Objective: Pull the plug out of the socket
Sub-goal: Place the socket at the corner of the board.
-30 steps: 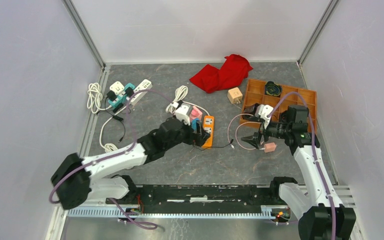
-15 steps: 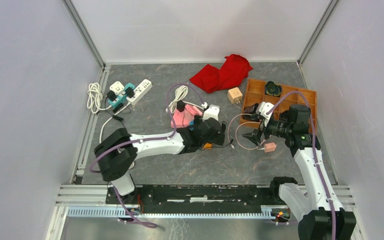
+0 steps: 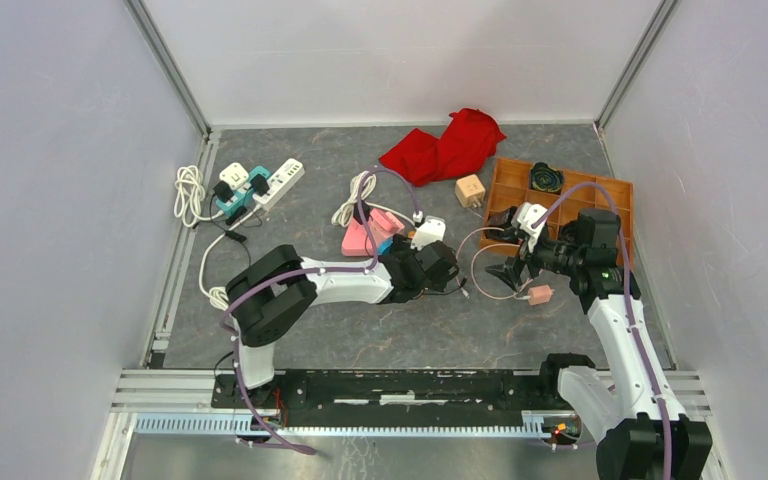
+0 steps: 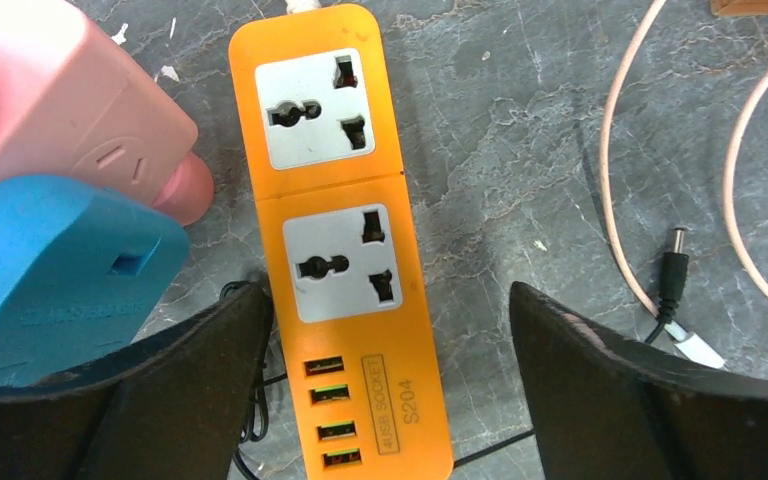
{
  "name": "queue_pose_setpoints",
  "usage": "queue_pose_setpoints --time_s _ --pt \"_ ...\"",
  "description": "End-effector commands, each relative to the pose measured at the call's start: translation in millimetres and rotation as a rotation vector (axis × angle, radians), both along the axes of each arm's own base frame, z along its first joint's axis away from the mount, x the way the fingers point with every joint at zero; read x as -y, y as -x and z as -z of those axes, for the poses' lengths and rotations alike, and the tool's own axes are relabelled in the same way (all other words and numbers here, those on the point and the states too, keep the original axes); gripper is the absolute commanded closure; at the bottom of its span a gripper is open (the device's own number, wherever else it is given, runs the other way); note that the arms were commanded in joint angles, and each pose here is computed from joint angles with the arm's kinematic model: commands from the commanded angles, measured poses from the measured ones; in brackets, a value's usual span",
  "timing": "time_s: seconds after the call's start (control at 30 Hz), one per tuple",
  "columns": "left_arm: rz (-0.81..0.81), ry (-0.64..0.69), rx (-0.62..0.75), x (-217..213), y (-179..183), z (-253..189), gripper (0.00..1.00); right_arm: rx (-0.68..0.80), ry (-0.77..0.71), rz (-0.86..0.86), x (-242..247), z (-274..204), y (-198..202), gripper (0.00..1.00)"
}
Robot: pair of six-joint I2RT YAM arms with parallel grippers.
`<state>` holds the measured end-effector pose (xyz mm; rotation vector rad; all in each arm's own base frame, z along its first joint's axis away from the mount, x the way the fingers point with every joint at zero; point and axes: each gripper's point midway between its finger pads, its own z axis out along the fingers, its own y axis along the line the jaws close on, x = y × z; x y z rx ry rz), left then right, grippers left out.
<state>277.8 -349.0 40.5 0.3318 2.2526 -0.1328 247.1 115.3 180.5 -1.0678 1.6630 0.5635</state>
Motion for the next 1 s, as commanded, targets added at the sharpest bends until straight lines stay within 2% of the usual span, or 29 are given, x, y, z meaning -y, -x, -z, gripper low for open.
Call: queue_pose_setpoints --time_s 0.0,0.03,0.13,0.17,0.23,0.4,0.43,0.5,0.6,0.97 --pt "-0.054 0.013 0.044 4.5 -12.1 -6.7 0.08 0.010 -0.001 0.008 0.2 1.1 -3.3 0.02" --pt "-0.055 0.011 0.043 4.2 -12.4 -5.1 0.12 0.009 -0.001 0.008 0.2 1.4 -3.4 0.02" --pt "-0.053 0.007 0.037 4.6 -12.0 -1.2 0.17 0.011 0.000 0.008 0.2 1.2 -3.5 0.02" --pt "-0.053 0.006 0.035 4.8 -12.2 -0.1 0.24 0.010 0.001 0.007 0.1 1.5 -3.5 0.02" --pt "-0.050 0.004 0.031 5.2 -11.3 1.6 0.29 0.010 0.001 0.008 0.3 1.5 -3.6 0.02" --pt "-0.045 0.024 0.041 7.9 -11.7 -10.3 0.77 0.019 0.002 0.007 0.4 0.4 -3.7 0.02" --pt "-0.041 0.032 0.047 8.9 -12.2 -15.6 0.85 0.018 0.002 0.007 0.2 0.4 -3.5 0.02" --pt "-0.023 0.048 0.066 12.0 -14.1 -29.5 0.93 0.019 0.002 0.007 0.3 0.3 -3.7 0.02" --pt "0.014 0.078 0.111 17.6 -18.0 -56.8 0.98 0.022 0.002 0.007 0.3 -0.2 -3.8 0.02" --pt "0.106 0.183 0.222 38.6 -30.9 -138.3 0.98 0.028 0.003 0.007 0.5 -1.2 -3.7 0.02"
